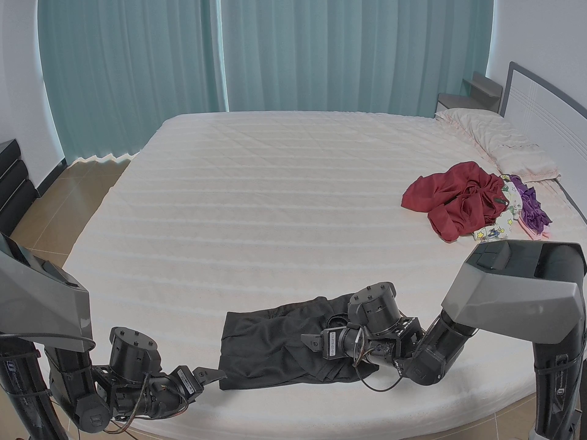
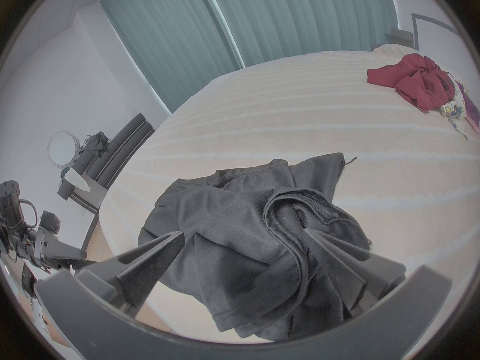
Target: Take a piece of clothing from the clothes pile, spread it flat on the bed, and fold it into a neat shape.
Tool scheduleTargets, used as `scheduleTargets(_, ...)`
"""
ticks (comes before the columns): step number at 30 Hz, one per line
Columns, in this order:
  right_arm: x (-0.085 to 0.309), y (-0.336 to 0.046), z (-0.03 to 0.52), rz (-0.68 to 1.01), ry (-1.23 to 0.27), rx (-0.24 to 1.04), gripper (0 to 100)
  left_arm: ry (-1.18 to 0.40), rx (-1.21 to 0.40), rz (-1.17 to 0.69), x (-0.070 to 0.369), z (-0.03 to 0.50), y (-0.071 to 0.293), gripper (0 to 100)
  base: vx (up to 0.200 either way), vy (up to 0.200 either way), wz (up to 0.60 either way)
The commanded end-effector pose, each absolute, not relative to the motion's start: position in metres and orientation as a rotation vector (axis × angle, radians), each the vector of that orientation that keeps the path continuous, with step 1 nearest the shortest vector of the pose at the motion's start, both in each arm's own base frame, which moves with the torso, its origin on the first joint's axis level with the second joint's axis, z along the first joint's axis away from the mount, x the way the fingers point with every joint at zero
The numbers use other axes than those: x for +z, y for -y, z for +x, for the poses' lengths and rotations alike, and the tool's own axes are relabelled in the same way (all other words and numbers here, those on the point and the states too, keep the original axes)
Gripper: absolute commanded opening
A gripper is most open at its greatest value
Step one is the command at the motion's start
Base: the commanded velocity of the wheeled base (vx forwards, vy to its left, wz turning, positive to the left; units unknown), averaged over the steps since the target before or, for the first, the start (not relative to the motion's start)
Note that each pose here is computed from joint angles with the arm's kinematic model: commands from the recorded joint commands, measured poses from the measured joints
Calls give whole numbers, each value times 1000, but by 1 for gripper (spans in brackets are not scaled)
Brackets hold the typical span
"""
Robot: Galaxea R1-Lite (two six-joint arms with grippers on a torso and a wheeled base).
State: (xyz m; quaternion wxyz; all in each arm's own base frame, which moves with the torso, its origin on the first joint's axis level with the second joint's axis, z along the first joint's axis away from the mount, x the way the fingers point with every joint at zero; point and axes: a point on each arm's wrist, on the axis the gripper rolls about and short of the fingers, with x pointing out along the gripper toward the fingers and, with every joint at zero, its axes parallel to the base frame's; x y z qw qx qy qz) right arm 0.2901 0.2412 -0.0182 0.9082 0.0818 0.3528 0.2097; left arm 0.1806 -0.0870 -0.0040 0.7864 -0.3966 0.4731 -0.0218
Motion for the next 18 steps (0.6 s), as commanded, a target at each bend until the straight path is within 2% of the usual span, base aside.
scheduleTargets(1,-31,-243,299,169,-740,415,100,-1034,-37,-851,-5,177,85,100,0,0,0)
scheduleTargets(9,-34,-241,321,176,-752,372,100,-1033,-37,-849,-5,177,86,100,0,0,0)
scheduleTargets(10,-34,-239,325,179,-753,361,0,-1033,-37,-849,-5,177,86,100,0,0,0)
scheduleTargets(18,-37,-229,338,197,-759,318,0,-1035,-38,-847,-6,177,86,100,0,0,0)
